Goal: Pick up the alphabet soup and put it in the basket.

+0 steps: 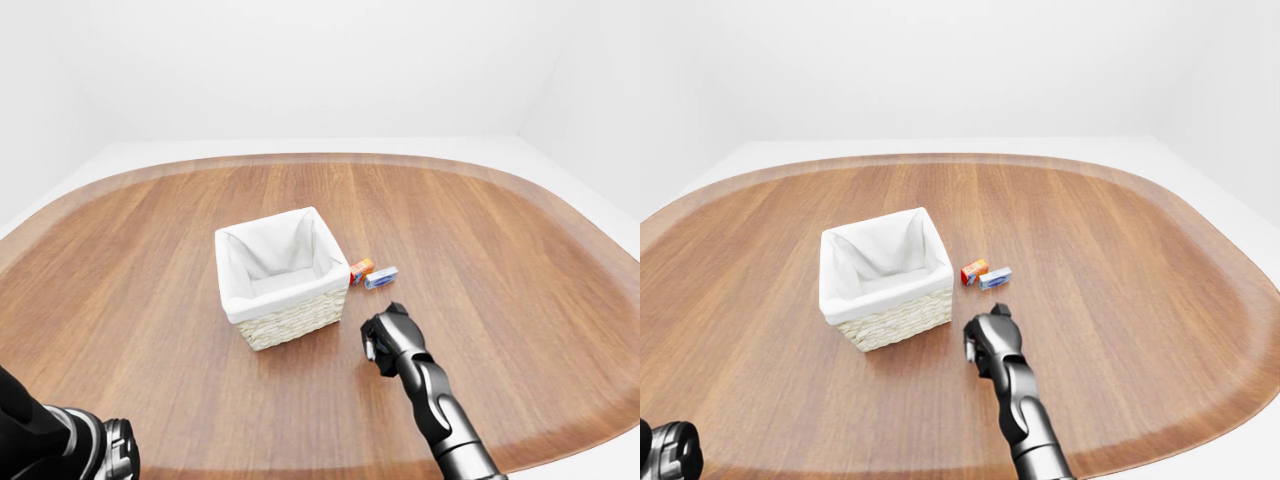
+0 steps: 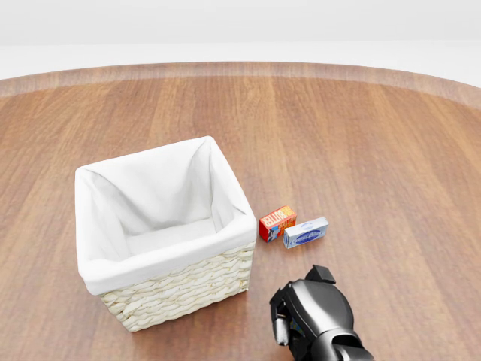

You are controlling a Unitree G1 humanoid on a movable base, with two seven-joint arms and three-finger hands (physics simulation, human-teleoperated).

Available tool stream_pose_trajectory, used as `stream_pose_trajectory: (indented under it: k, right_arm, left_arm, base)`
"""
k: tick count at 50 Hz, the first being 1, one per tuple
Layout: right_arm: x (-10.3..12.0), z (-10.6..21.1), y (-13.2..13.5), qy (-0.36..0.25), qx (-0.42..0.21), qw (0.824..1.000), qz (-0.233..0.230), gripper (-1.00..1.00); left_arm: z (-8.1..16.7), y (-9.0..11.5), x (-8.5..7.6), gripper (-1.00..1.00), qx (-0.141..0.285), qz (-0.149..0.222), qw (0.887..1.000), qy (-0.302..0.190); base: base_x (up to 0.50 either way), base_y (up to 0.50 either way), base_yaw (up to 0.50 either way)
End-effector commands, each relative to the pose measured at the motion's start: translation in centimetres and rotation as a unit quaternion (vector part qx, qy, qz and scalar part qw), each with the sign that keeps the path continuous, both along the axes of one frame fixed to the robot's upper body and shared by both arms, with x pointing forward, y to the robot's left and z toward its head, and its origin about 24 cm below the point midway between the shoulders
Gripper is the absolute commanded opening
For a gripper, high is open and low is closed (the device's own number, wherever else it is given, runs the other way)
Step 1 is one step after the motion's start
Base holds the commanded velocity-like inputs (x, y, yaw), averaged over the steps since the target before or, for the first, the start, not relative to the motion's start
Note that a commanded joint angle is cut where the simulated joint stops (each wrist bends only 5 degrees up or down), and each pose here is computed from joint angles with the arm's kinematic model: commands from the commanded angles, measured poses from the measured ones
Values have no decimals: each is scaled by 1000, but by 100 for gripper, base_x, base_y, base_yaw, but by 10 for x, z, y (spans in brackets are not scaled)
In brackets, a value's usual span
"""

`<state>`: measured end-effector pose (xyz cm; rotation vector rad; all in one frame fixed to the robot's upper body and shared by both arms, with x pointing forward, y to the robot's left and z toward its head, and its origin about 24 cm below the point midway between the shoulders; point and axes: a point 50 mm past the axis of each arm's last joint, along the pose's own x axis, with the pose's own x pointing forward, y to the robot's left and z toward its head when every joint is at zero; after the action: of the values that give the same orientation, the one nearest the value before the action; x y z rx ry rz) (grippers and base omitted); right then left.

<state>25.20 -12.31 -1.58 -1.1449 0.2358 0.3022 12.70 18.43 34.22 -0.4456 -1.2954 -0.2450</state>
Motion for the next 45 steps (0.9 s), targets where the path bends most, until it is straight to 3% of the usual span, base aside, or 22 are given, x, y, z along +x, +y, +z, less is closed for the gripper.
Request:
stream_pose_trajectory:
  k: [1,25,37,45]
  right_arm:
    - [4,24,3,-31,5,999,14,-96]
    - [4,112,12,-98,-25,992,77,-96]
    - [8,143,9,-119,-45,988,85,-96]
    - [8,163,16,-139,-55,984,98,-95]
  left_arm:
    - [1,0,-1,100,3,-9,1000,-1]
    - [0,0,-1,100,-6,6,1000,-7]
    - [1,0,-1,100,0,-1,1000,-5]
    - [-1,1,0,100,-6,13,1000,-4]
  base:
    - [0,0,0]
    - [0,0,0]
    - [0,0,0]
    - [0,0,0]
